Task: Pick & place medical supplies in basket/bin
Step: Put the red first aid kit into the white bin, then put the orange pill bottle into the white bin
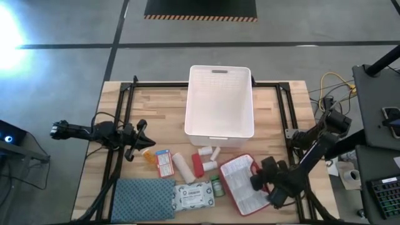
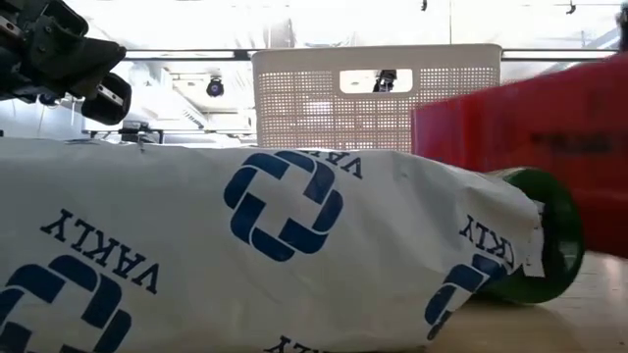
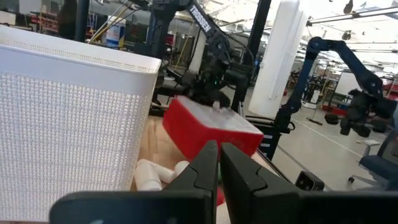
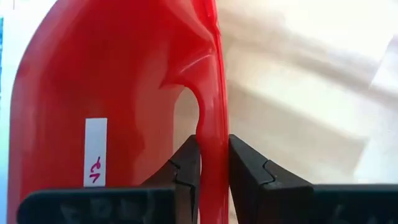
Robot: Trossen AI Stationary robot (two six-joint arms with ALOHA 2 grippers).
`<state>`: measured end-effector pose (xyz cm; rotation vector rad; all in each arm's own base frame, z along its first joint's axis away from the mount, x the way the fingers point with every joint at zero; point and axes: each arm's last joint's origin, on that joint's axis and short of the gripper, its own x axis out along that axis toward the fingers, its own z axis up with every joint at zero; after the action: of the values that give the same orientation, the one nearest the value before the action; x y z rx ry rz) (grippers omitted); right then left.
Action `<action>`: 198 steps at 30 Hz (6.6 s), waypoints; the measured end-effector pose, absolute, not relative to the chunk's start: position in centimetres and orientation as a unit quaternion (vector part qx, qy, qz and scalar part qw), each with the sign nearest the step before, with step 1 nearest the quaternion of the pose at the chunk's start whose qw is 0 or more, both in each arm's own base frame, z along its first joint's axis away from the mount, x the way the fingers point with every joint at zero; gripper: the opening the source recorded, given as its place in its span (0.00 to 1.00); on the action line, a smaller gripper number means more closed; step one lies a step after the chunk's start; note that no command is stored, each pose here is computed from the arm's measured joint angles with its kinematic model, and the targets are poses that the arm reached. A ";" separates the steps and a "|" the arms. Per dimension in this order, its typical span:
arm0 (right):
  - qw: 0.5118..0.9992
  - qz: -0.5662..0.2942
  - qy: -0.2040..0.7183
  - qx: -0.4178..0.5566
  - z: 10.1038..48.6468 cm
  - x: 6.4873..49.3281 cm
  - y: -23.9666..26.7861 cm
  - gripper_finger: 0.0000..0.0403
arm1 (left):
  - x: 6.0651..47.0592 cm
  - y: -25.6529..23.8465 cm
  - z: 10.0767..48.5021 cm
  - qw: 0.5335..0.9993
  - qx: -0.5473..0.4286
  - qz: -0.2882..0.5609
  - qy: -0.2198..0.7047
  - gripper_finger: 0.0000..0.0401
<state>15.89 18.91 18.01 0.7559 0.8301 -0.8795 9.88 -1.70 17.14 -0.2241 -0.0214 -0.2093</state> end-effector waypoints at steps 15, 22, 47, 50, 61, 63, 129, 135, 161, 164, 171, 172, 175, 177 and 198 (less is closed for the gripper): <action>0.877 -0.208 0.253 0.351 33.4 14.1 15.5 0.11 | 9.9 -1.7 17.1 0.988 -0.112 -0.104 -0.011 0.00; 0.888 -0.263 0.128 0.356 39.5 15.2 10.1 0.11 | 9.9 -1.7 17.1 0.988 -0.112 -0.104 -0.011 0.00; 0.779 -0.465 0.247 0.342 35.4 25.2 -11.0 0.14 | 9.9 -1.7 17.1 0.988 -0.112 -0.104 -0.011 0.00; 0.754 -0.484 0.268 0.353 34.0 25.7 -11.8 0.19 | 9.9 -1.7 17.1 0.988 -0.112 -0.104 -0.011 0.00; 0.753 -0.494 0.305 0.311 33.5 25.8 -11.2 0.54 | 9.9 -1.7 17.1 0.988 -0.112 -0.104 -0.011 0.00; 0.773 -0.492 0.289 0.277 34.7 25.2 -10.2 0.59 | 9.9 -1.7 17.1 0.988 -0.112 -0.104 -0.011 0.00; 0.739 -0.227 0.614 0.161 26.0 24.2 12.2 0.57 | 20.4 -9.1 23.2 0.687 0.135 -0.150 0.698 0.45; 0.739 -0.235 0.613 0.152 25.6 24.1 12.1 0.57 | 19.0 -9.3 22.3 0.706 0.142 -0.167 0.673 0.67; 0.730 -0.264 0.607 0.170 25.0 23.9 11.9 0.57 | 17.8 -8.1 17.7 0.714 0.061 0.016 0.697 0.79; 0.735 -0.267 0.602 0.162 25.0 23.9 11.9 0.57 | 17.4 -8.0 17.5 0.705 0.049 0.022 0.707 0.79; 0.741 -0.271 0.595 0.155 25.0 24.0 11.8 0.57 | 16.2 -7.7 15.9 0.674 0.010 0.024 0.739 0.79; 0.741 -0.273 0.594 0.156 25.0 24.0 11.8 0.57 | 16.1 -7.6 15.6 0.673 0.005 0.030 0.739 0.79; 0.741 -0.273 0.593 0.157 25.0 24.0 11.8 0.57 | 15.9 -7.5 15.0 0.678 -0.012 0.043 0.734 0.78; 0.741 -0.274 0.593 0.157 25.0 24.0 11.8 0.57 | 15.9 -7.5 14.8 0.681 -0.019 0.047 0.731 0.76; 0.753 -0.273 0.564 0.200 26.4 22.4 12.9 0.54 | 20.4 -9.3 20.7 0.759 -0.123 0.058 0.637 0.37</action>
<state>22.39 12.91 26.43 0.4356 1.2322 -0.5970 20.40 -9.26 20.71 -0.2688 1.3875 0.1264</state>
